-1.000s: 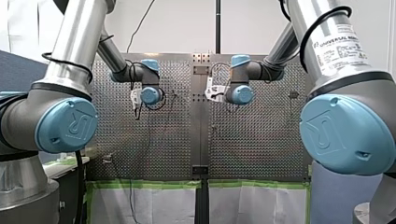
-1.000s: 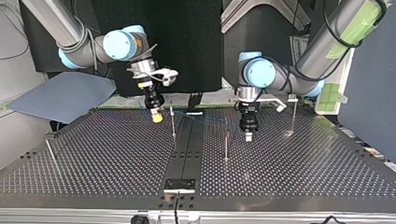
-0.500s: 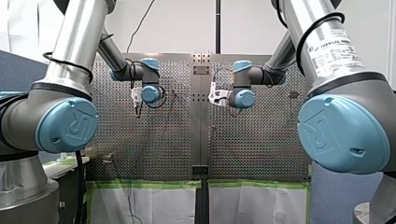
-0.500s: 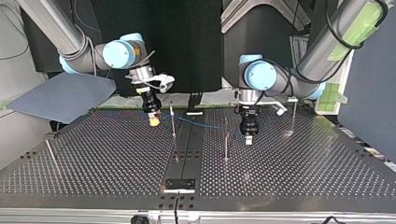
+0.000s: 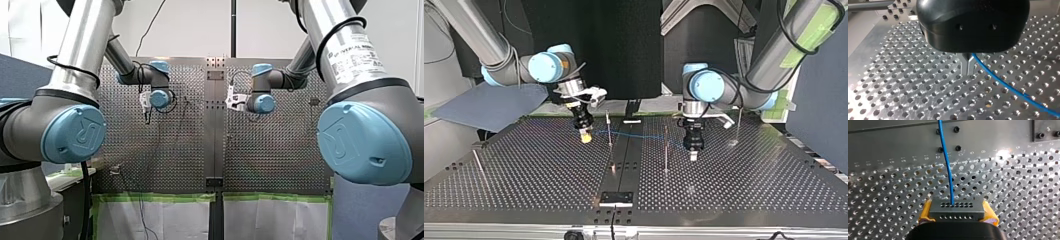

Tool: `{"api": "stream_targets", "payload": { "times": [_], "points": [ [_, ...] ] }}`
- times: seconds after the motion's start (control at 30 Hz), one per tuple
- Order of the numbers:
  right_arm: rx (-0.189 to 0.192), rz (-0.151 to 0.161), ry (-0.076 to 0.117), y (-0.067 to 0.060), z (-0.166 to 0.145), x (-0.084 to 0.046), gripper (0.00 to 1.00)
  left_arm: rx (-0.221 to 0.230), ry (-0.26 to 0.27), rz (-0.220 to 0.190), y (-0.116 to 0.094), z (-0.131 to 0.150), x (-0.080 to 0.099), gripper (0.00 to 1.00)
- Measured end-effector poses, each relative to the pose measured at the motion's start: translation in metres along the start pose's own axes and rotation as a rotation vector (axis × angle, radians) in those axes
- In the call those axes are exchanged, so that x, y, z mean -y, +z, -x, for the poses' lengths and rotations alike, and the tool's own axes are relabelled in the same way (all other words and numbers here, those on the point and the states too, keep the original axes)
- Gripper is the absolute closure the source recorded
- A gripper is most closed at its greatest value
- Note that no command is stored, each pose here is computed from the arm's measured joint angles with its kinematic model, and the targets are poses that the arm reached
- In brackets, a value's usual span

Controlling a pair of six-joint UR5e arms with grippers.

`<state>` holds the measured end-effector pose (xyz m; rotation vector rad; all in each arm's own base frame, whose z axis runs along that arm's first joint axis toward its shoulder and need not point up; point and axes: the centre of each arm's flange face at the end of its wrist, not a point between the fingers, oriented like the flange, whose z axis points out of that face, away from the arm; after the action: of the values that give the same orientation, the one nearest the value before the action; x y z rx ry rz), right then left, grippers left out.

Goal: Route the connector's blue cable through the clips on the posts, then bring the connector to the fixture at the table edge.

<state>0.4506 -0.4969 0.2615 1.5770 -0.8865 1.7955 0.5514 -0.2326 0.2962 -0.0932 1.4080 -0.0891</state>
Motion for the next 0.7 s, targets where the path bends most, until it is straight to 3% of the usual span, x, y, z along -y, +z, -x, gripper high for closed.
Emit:
{"api": "stream_targets", "payload": {
  "times": [0.43,0.7],
  "points": [
    [0.041,-0.028,0.005,0.028,0.015,-0.009,1.0,-0.03,-0.006,-0.01,0.019,-0.017,0.002,1.0],
    [0.035,-0.038,0.004,0.034,0.014,-0.013,1.0,-0.042,-0.018,0.0,0.028,-0.033,-0.002,1.0]
  ]
}}
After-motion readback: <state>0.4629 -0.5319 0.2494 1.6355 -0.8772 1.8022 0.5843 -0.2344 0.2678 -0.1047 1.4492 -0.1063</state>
